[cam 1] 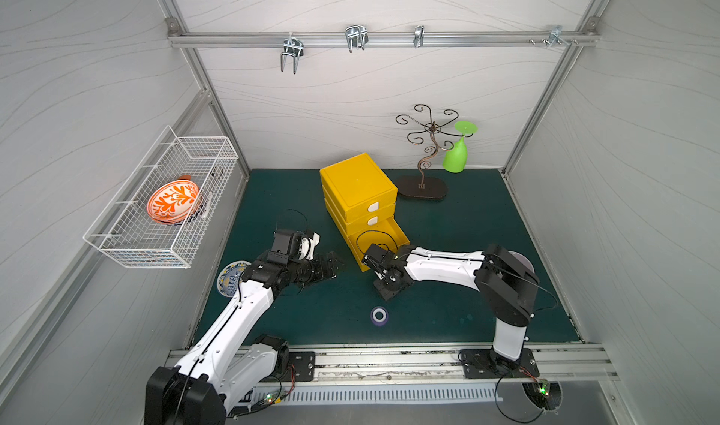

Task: Place the transparent tape into the drawer according to color
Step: Pick up the tape at the center of the board, then place the tape in the drawer.

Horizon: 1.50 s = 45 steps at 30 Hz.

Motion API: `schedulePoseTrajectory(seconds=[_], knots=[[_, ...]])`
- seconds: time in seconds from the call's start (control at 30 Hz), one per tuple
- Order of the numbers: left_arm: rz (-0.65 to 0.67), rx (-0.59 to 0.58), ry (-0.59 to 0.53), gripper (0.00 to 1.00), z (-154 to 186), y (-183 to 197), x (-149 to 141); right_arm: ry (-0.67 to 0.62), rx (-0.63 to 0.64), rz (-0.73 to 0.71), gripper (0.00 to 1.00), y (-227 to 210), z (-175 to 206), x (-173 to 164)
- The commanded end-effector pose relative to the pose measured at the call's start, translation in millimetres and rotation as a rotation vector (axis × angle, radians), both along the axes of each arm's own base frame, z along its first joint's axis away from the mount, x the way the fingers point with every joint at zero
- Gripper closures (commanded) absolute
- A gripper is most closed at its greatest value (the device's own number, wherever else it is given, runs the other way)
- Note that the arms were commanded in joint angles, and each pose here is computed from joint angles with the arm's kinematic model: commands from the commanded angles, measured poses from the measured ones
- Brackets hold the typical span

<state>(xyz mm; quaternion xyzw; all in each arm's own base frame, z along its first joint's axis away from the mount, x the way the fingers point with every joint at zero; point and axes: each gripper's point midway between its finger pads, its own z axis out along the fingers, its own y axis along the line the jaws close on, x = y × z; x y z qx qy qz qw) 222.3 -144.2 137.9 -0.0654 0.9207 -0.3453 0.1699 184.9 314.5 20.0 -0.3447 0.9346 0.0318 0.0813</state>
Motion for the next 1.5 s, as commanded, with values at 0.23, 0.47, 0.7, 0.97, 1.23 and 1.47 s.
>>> schedulePoseTrajectory(seconds=[0.23,0.47,0.7,0.97,1.23,1.47], knots=[[-0.007,0.003,-0.026,0.01,8,-1,4,-0.015,0.011,-0.037,1.00,-14,25,-6],[-0.009,-0.002,-0.027,0.01,7,-2,3,-0.037,0.058,-0.058,1.00,-17,48,-2],[-0.017,-0.008,-0.026,0.01,5,-4,0,-0.078,0.131,-0.080,1.00,-13,80,17],[-0.025,-0.013,-0.024,0.01,2,-8,-3,-0.148,0.204,-0.083,1.00,1,115,50],[-0.056,-0.007,-0.014,0.01,-4,-18,-11,-0.239,0.275,-0.123,1.00,17,132,99],[-0.076,0.021,0.003,0.01,-14,-24,-18,-0.288,0.300,-0.138,1.00,31,121,130]])
